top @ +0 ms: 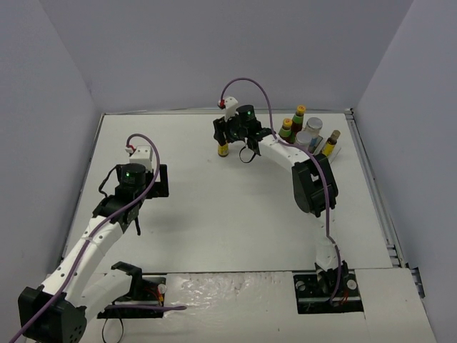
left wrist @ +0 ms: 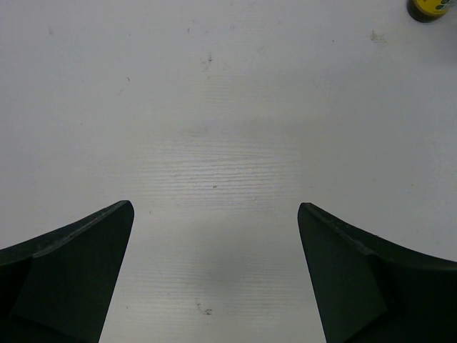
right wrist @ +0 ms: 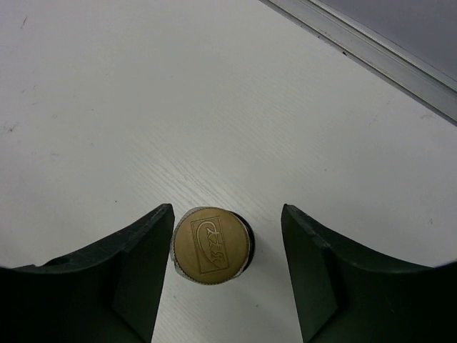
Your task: Organize the condiment bottles
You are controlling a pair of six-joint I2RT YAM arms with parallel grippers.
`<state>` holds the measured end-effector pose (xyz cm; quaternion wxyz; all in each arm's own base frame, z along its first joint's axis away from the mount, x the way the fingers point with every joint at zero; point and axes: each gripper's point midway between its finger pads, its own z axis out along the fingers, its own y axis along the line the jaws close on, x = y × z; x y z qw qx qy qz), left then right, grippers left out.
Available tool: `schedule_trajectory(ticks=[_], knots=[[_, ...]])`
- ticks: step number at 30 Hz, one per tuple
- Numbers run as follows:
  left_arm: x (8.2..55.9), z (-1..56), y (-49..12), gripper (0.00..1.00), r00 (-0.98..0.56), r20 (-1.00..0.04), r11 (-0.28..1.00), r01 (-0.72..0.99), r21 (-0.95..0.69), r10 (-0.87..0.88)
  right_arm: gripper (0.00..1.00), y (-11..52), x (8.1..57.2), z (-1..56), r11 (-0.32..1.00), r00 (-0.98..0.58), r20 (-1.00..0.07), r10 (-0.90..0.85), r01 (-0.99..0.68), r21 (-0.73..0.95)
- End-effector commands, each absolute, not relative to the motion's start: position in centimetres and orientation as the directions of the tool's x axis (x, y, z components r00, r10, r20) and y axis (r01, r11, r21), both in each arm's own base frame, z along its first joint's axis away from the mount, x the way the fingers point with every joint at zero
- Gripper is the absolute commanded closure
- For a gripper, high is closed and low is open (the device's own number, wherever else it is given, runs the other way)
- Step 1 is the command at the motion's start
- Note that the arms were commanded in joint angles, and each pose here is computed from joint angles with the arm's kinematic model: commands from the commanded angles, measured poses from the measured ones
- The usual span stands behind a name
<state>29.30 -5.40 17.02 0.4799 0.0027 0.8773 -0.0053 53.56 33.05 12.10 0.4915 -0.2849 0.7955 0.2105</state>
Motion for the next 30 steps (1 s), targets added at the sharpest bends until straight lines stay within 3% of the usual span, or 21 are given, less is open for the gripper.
schedule_trajectory(ticks=[1, 7, 12, 23, 30], knots=[[30.2, 18.8, -5.4, 0.03, -0.487, -0.873, 1.000, 0.012, -0.006, 0.001, 0.52, 33.9, 54.8, 17.4, 0.751, -0.224, -0.960, -0.171, -0.660, 0.020], [30.3, 18.8, -5.4, 0.03, -0.488, -0.873, 1.000, 0.012, -0.004, 0.002, 0.84, 33.2, 53.7, 17.7, 0.757, -0.225, -0.958, -0.176, -0.653, 0.014], [30.2, 18.9, -5.4, 0.03, -0.485, -0.874, 1.000, 0.009, -0.004, 0.001, 0.98, 31.6, 50.8, 20.0, 0.760, -0.224, -0.962, -0.159, -0.649, 0.025], [30.3, 18.7, -5.4, 0.03, -0.492, -0.870, 1.000, 0.005, -0.007, -0.004, 1.00, 24.9, 42.1, 24.4, 0.821, -0.255, -0.961, -0.108, -0.567, 0.058], [30.4, 18.5, -5.7, 0.03, -0.501, -0.866, 1.000, 0.012, -0.016, -0.008, 1.00, 15.8, 39.1, 27.5, 0.906, -0.301, -0.953, -0.016, -0.408, 0.113]])
